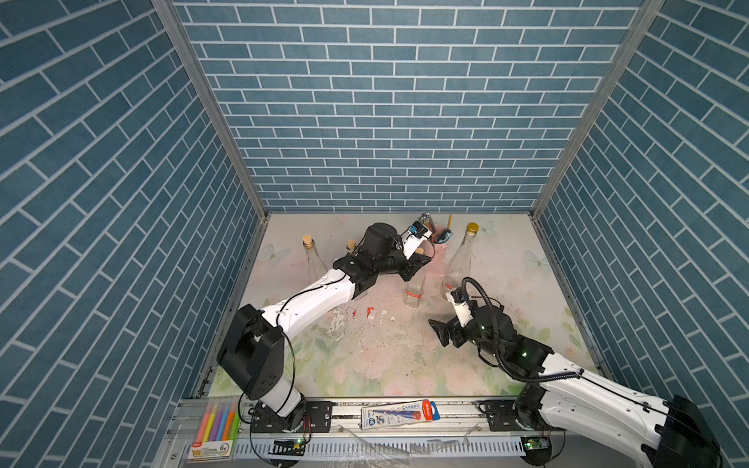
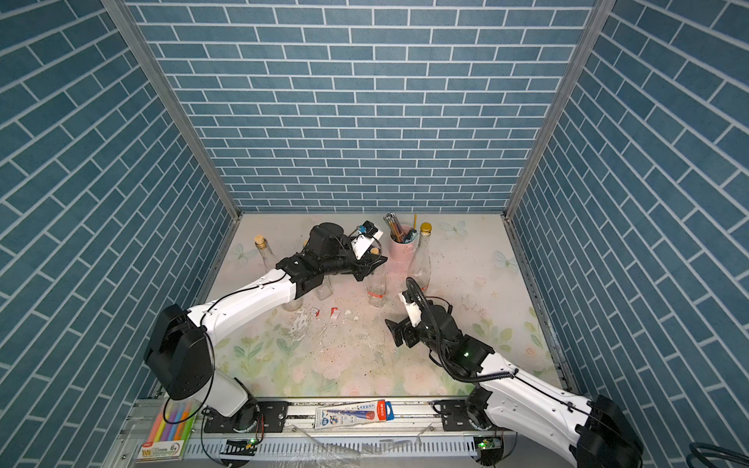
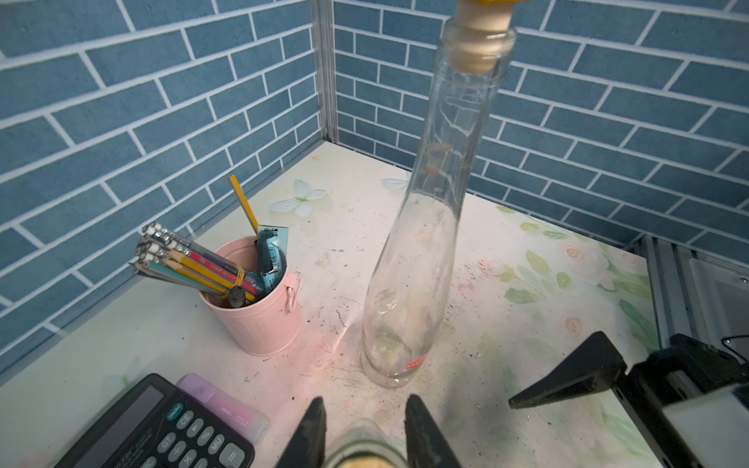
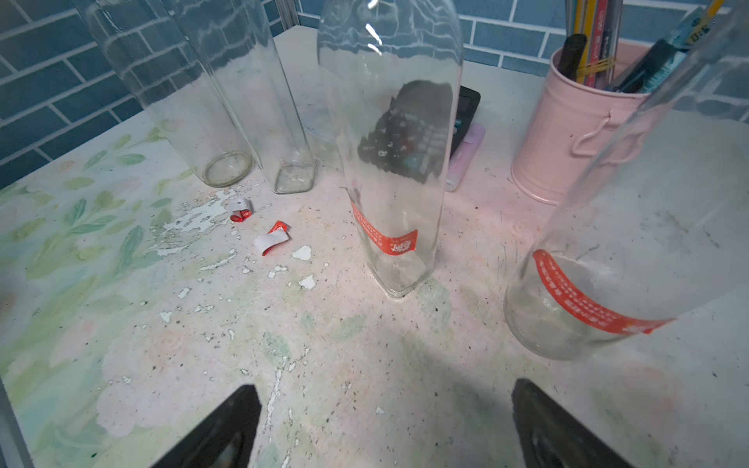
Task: Remove the label from the bottle
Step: Pick up the bottle from the center of the board.
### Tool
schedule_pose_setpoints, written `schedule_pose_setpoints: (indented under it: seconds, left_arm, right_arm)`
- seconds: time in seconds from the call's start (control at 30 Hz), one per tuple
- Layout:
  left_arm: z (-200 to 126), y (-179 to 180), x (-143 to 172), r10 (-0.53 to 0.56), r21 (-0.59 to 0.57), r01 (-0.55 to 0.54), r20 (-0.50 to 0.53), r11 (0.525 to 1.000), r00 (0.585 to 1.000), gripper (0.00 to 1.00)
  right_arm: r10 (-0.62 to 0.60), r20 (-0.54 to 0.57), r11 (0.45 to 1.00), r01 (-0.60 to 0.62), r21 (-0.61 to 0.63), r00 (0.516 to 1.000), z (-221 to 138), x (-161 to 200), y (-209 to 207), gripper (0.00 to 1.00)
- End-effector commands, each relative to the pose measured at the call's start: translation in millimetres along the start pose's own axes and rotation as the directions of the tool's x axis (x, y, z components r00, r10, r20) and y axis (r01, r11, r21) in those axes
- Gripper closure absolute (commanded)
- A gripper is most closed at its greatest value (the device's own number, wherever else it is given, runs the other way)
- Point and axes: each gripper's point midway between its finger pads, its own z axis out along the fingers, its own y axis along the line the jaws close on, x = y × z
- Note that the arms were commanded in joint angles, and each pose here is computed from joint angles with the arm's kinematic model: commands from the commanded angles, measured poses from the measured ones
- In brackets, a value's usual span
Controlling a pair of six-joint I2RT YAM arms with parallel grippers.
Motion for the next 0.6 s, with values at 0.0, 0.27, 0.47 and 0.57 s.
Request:
schedule_pose_setpoints:
  seconds: [0.0, 0.27, 0.47, 0.57]
  left_arm:
    - [-19.1, -1.0, -24.2, 0.008, -0.022, -0.007, 0.037, 1.0, 0.999, 0.75]
    - [-57.4, -14.7, -43.8, -0.007, -0.014, 0.009, 0.092, 1.0, 0.996, 1.0]
    - [-85.9, -18.0, -56.4, -0.051, -0.041, 0.054, 0.066, 0.998, 0.997, 1.0]
    - [-97.2, -20.8, -59.2, -0.07, -0.044, 0.071, 0.034, 0.996, 0.997, 1.0]
  right_arm:
    - [-0.072, 0.088, 0.996, 0.077, -0.052, 0.994, -2.4, -34.2, 12.3, 0.02]
    - [-0.131, 0.168, 0.983, 0.15, -0.109, 0.977, -1.1, -75.4, 28.5, 0.02]
    - [-0.162, 0.229, 0.962, 0.206, -0.18, 0.96, 4.3, -100.7, 45.3, 0.02]
    - [-0.162, 0.261, 0.955, 0.218, -0.2, 0.952, 4.0, -114.8, 50.4, 0.01]
